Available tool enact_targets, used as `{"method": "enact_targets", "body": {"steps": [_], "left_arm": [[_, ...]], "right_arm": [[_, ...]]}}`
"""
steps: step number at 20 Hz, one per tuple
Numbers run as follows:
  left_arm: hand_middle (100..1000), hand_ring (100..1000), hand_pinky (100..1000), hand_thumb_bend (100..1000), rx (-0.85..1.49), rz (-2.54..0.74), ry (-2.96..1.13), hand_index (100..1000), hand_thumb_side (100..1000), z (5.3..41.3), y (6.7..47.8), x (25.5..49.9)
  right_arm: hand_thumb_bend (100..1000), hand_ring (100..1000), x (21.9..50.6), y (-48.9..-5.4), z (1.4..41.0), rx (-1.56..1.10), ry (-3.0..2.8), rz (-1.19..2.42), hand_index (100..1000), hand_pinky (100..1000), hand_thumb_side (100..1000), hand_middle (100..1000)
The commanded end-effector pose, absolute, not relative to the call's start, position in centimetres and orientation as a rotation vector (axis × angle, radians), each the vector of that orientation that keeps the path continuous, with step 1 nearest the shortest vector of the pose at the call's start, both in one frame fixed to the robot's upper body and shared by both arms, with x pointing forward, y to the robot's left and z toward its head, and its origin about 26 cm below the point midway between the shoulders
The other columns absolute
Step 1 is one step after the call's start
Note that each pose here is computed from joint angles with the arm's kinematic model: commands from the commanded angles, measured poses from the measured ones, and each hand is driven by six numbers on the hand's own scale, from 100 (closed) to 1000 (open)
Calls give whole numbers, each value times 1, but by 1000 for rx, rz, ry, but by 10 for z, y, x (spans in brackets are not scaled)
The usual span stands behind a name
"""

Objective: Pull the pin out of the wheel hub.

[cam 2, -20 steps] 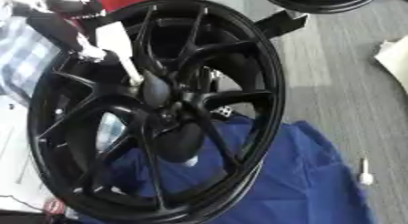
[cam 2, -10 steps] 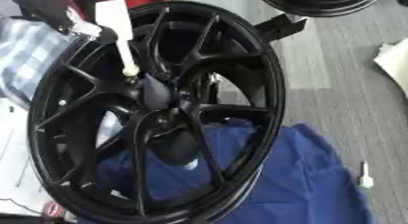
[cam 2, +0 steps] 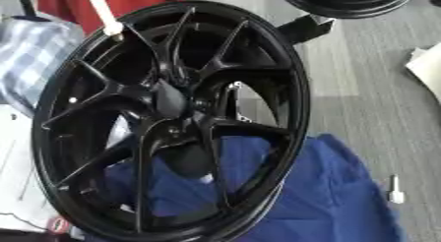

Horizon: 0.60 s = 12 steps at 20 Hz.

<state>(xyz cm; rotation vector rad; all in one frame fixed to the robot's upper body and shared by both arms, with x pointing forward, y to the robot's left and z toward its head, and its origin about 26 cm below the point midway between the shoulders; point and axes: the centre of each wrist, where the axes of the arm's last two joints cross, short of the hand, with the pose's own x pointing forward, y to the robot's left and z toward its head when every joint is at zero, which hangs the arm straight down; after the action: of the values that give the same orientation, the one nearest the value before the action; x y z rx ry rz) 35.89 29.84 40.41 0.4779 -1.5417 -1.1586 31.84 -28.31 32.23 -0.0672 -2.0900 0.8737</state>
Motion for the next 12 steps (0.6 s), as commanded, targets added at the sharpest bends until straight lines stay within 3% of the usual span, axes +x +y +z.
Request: {"method": "enact_targets", "body": {"steps": [1,9,10,12], "left_arm": [[383,601,766,437,581,-990,-1571,498,343,428,351,344],[417,611,765,463,660,-670,-1574,537,340,407,450,331],[435,620,767,467,661,-653,-1567,559,353,401,458,330],[571,712,798,578,622,-665,-1570,701,414,387,463,330]], "right_arm": [[100,771,313,-294,335,-130,-2123,860,793,882,467,743],[100,770,305,-311,340,-185,-2187,753,793,881,425,742],[100,770,304,-312,340,-186,-2198,741,793,881,420,742],[100,769,302,-313,342,-180,-2217,723,793,881,406,741]]}}
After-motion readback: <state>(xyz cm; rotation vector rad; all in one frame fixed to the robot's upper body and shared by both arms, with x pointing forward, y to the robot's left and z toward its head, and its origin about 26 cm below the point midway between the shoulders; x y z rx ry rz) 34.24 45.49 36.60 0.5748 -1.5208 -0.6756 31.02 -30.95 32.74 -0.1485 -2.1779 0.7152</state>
